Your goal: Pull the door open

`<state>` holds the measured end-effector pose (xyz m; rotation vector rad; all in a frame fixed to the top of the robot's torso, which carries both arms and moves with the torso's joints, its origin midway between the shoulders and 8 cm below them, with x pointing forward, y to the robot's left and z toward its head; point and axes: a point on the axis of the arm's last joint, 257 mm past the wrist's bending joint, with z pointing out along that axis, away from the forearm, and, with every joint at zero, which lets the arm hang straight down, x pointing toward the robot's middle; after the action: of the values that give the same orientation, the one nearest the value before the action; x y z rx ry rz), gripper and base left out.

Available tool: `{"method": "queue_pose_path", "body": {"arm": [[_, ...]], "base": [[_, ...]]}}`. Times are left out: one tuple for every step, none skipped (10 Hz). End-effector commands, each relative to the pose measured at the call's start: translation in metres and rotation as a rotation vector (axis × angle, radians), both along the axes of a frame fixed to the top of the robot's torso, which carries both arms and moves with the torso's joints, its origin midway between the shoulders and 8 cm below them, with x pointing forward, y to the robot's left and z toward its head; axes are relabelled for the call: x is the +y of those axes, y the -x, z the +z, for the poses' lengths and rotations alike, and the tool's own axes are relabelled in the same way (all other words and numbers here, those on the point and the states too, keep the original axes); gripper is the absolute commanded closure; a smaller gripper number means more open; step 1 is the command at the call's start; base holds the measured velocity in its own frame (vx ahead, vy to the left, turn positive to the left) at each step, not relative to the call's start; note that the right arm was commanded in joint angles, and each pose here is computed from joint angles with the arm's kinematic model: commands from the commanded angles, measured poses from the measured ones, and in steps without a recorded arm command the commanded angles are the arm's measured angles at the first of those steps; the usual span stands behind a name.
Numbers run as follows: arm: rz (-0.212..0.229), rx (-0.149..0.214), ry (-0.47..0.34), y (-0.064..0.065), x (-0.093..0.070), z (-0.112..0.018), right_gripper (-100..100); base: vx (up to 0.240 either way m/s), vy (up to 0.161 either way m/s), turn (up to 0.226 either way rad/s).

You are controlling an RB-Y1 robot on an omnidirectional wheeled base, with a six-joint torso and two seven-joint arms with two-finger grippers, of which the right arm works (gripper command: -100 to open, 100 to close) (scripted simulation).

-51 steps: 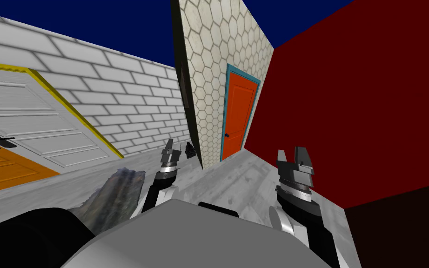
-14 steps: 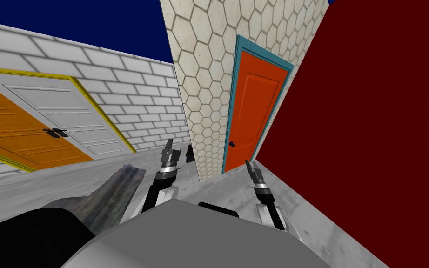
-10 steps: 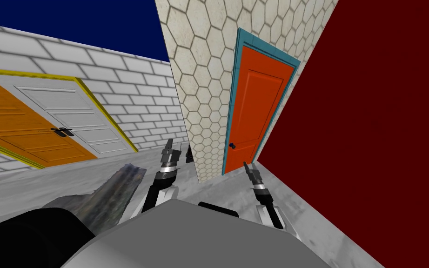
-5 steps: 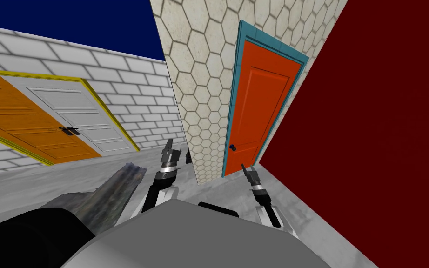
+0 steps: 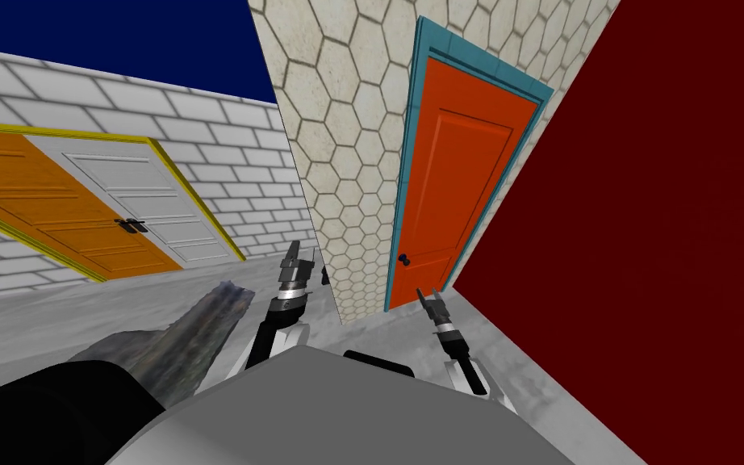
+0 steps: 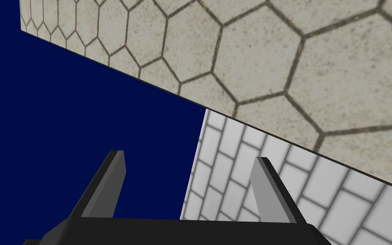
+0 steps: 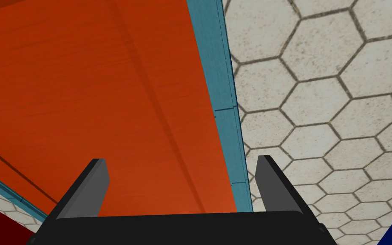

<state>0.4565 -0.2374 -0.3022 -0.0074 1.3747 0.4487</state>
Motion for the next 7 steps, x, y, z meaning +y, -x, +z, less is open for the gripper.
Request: {"method": "queue_pose_path", "body": {"arm": [[0.004,0.012,0.033,-0.001,0.001,-0.01,-100],[0.006,0.019,0.052,-0.001,0.002,-0.016,-100],[0.009,0.027,0.07,0.0,0.002,-0.021,-100],[0.012,0.034,0.089,0.0,0.002,-0.027,-100],[0.012,0.034,0.089,0.0,0.002,-0.027,-100],[0.015,0.04,0.107,0.0,0.003,-0.032,-100],[0.018,0.046,0.122,0.001,0.003,-0.037,-100]], "base": [[0.085,-0.056,0.051],[0.075,-0.048,0.058],[0.075,-0.037,0.052],[0.084,-0.039,0.049],[0.058,-0.03,0.015],[0.049,-0.027,0.028],[0.064,-0.035,0.04]]}}
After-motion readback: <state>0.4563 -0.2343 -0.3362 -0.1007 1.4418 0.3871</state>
